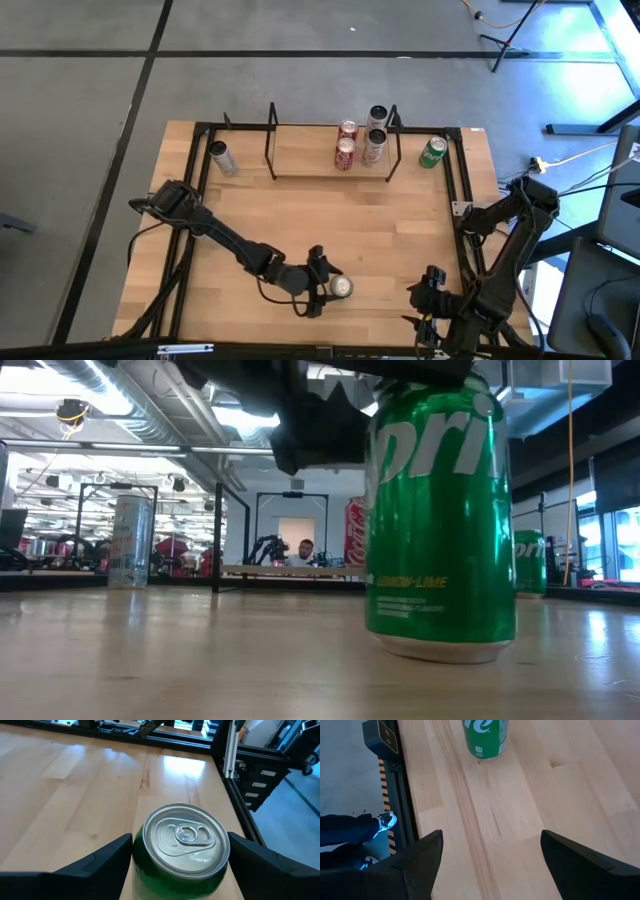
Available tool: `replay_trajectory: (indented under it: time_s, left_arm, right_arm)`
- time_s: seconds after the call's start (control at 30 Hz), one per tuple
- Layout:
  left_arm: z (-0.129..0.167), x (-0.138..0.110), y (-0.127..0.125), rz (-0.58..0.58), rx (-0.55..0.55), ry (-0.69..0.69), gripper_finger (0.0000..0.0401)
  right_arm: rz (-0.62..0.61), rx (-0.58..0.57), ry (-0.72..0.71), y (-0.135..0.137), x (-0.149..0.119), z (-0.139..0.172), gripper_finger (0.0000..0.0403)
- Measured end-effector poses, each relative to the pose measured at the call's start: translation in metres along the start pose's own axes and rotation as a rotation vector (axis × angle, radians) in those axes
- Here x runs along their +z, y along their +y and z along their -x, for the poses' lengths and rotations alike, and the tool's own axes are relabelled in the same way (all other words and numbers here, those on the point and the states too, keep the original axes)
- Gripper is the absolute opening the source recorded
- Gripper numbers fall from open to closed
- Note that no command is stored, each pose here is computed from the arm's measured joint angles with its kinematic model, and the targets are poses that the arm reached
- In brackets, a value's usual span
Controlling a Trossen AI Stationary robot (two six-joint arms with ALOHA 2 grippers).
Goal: Place canned beverage on shelf
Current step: Put the green soda can on the shelf
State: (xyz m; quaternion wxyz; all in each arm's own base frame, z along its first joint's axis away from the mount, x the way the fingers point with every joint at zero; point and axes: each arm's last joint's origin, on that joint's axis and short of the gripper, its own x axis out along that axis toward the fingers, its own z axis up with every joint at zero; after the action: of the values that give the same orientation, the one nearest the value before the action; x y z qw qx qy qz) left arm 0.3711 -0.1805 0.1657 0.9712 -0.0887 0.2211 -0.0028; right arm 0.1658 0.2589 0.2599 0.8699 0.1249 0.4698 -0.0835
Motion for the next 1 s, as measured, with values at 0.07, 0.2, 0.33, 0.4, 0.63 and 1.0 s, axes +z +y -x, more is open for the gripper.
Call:
replay_trajectory:
  time_s: [0.07, 0.2, 0.33, 0.4, 0.63, 1.0]
  left_arm:
    - [-0.0013, -0.0001, 0.0003, 0.001, -0.005, -0.007, 0.0298]
    - [-0.0018, 0.0001, 0.0015, 0.001, -0.003, -0.005, 0.0298]
    - [-0.0023, 0.0039, 0.0020, 0.041, -0.012, -0.041, 0.0298]
    - [-0.0023, 0.0040, 0.0017, 0.049, -0.021, -0.045, 0.0298]
    - [-0.0029, 0.0035, 0.0020, 0.078, -0.067, -0.016, 0.0300]
    - [-0.0033, 0.0019, 0.0041, 0.099, -0.039, -0.003, 0.0385]
  right_arm:
    - [0.000, 0.000, -0.001, 0.0000, 0.0000, 0.0000, 0.0321]
    - [0.000, -0.003, -0.009, -0.0001, 0.0002, 0.0000, 0.0321]
    - [-0.001, -0.003, -0.009, -0.0001, 0.0003, 0.0000, 0.0321]
    - [-0.001, -0.003, -0.009, -0.0001, 0.0003, 0.0000, 0.0321]
    - [-0.001, -0.007, -0.023, -0.0002, 0.0007, 0.0000, 0.0321]
    - [-0.001, -0.007, -0.024, -0.0002, 0.0007, 0.0000, 0.0321]
